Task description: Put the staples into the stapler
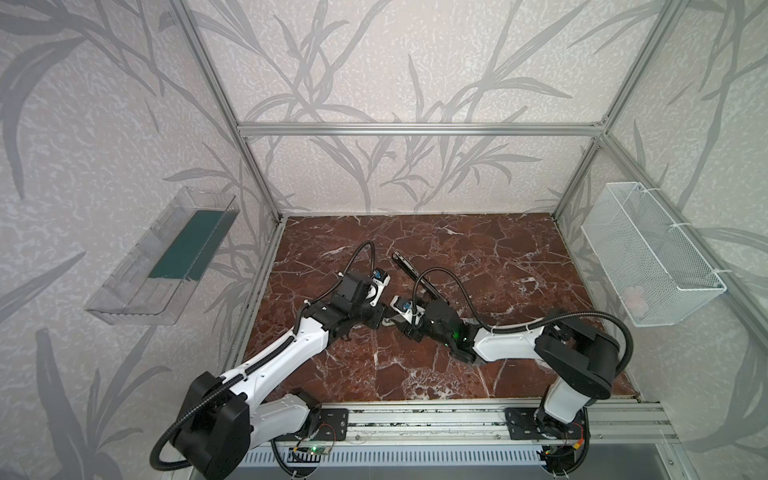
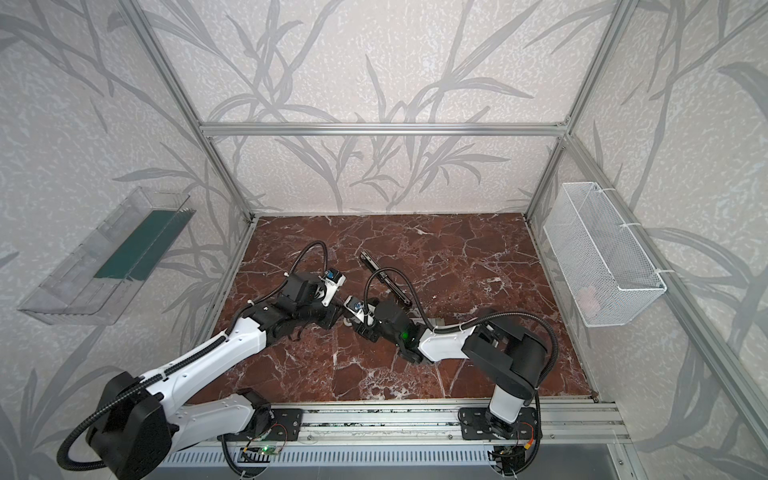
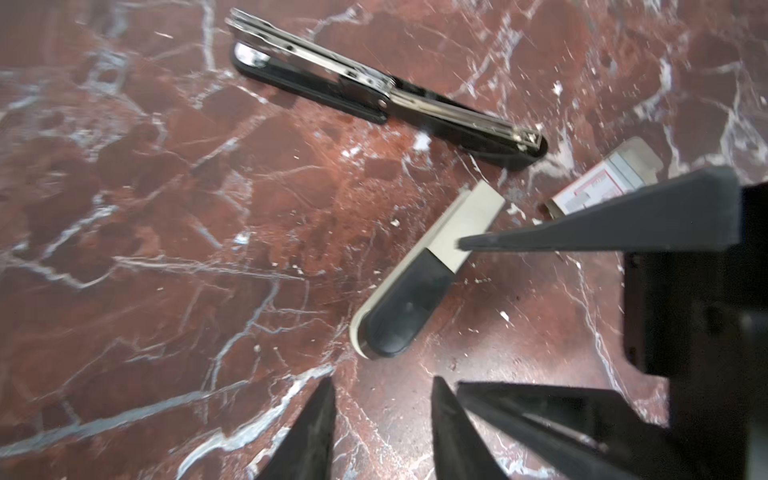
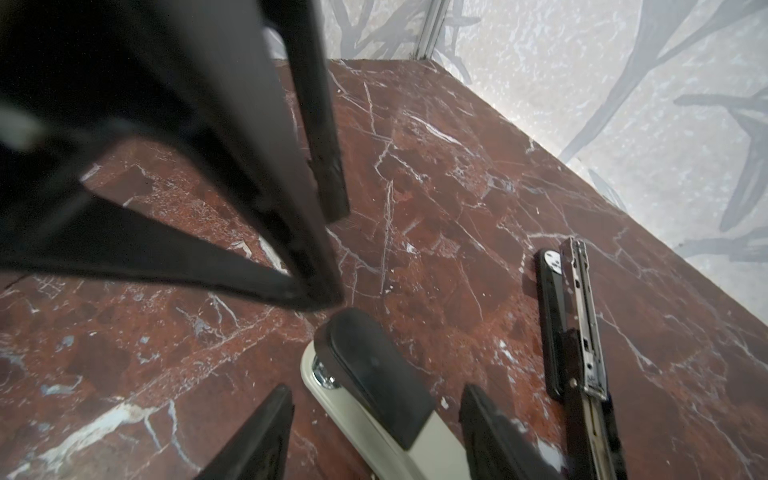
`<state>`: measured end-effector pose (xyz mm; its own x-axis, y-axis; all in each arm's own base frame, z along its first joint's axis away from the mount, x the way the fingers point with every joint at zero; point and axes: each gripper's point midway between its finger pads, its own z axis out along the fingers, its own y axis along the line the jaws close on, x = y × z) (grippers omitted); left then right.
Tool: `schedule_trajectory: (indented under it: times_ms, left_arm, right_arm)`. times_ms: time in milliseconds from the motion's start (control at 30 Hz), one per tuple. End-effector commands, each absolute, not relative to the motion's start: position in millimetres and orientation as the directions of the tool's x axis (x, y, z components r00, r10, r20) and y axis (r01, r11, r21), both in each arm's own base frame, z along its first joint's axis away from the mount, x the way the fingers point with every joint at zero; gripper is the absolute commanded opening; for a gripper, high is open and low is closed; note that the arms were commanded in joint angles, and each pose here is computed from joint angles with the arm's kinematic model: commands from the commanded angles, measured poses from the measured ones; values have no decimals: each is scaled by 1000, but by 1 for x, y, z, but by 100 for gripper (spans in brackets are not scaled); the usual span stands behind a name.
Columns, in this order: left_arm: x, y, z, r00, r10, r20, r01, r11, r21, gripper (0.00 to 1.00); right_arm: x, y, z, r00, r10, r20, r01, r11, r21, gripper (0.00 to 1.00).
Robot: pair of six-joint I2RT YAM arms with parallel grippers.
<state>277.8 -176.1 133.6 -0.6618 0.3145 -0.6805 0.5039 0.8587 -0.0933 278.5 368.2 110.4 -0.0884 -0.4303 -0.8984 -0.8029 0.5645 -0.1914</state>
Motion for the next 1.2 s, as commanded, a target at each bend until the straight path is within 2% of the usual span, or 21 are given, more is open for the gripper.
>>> schedule_trajectory:
  times_ms: [0,100,267,367,400,500,733,967,1167]
  left_arm:
    - [281,-160,144,-689,167,-705,358,925,-130,48]
    - [275,-162,142,-710,60,-701,306,923,-232,53]
    - [265,-177,126,-721,44,-691,357,879,-317,60]
    - [266,-188,126,-705,98,-702,423,853,-306,68]
    - [267,-190,126,-702,125,-701,440,850,-289,76]
    - [272,-197,127,-692,221,-688,501,833,-236,80]
    - [282,-216,102,-676,457,-578,642,750,-159,81]
    - [285,-230,78,-575,699,-425,784,620,-42,80]
    - [292,-233,62,-551,779,-301,813,582,16,72]
  right_arm:
    - [287,344,115,-246,-408,-879,-787,613,-64,64]
    - [285,330,112,-340,-394,-854,-783,622,25,64]
    - [274,320,96,-445,-392,-805,-767,631,117,61]
    - [275,309,94,-498,-325,-804,-731,655,189,60]
    - [275,305,95,-502,-312,-806,-725,661,196,60]
    - [272,298,98,-497,-317,-808,-723,666,183,60]
    - [267,275,104,-500,-285,-818,-698,691,187,60]
    - [265,261,105,-507,-260,-822,-680,707,196,60]
    - [268,259,105,-510,-246,-824,-671,713,202,60]
